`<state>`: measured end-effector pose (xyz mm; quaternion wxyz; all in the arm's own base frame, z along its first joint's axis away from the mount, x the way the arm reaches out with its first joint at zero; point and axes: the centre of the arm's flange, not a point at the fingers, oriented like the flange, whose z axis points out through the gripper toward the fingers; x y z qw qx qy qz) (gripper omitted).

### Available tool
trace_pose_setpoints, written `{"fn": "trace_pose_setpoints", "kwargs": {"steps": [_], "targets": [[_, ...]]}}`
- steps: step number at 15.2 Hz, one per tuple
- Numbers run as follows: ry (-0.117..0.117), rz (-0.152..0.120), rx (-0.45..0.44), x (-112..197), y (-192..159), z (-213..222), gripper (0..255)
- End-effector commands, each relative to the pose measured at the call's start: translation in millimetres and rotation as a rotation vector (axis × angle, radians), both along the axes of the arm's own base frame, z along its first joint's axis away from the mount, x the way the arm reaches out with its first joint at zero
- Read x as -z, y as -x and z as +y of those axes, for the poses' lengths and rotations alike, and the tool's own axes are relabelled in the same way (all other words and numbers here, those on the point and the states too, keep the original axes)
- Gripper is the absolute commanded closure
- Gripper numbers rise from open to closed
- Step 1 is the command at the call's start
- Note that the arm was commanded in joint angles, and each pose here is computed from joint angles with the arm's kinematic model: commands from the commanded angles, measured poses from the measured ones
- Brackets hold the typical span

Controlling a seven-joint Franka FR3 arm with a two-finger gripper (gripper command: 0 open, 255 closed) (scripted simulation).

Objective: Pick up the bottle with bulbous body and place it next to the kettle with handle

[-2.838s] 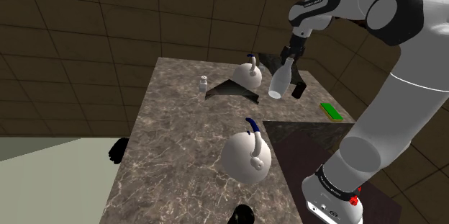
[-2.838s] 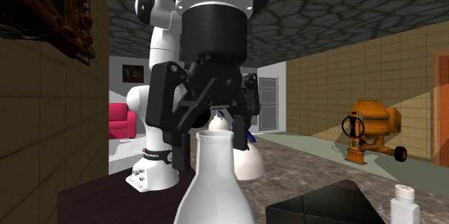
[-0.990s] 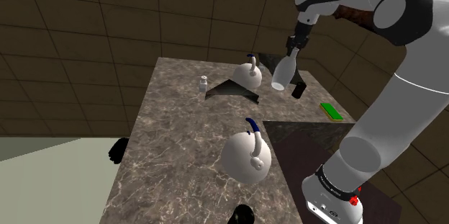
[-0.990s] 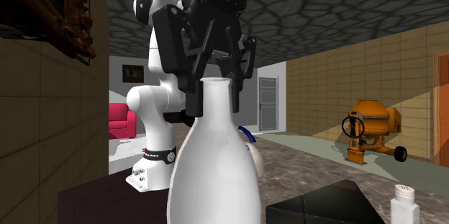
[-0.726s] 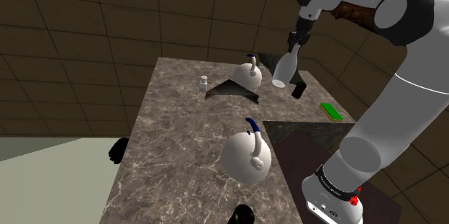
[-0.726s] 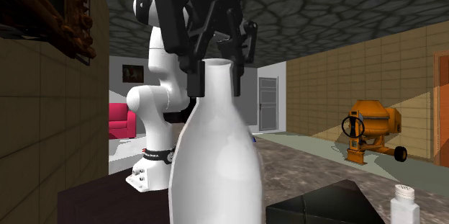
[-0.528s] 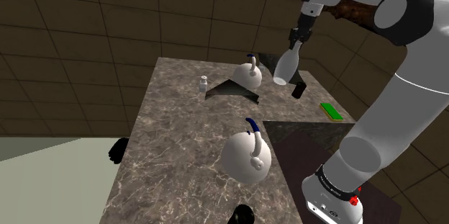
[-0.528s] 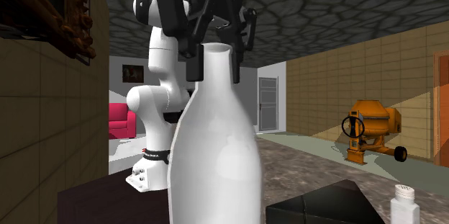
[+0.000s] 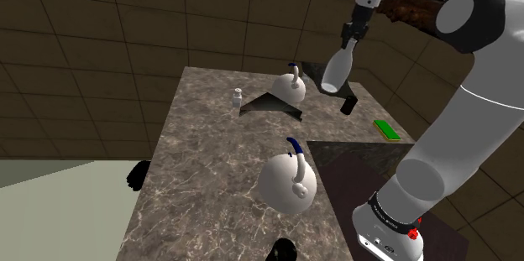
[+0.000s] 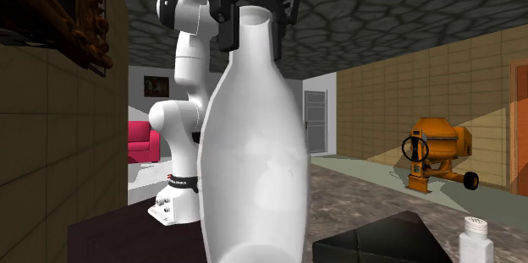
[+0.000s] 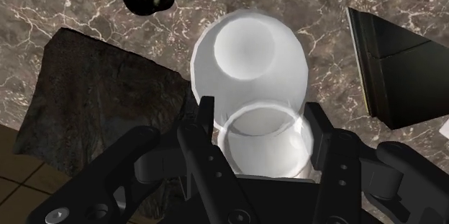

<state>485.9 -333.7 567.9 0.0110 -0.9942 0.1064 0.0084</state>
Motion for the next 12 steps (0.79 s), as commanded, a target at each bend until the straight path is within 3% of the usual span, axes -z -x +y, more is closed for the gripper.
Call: {"fn": "trace_pose_setpoints", "kwargs": {"steps": [1,12], "targets": [[0.0,0.0,0.0,-11.0,-0.5,-0.1,255],[0.0,0.0,0.0,-69.1,-0.5,-0.1,255]]}}
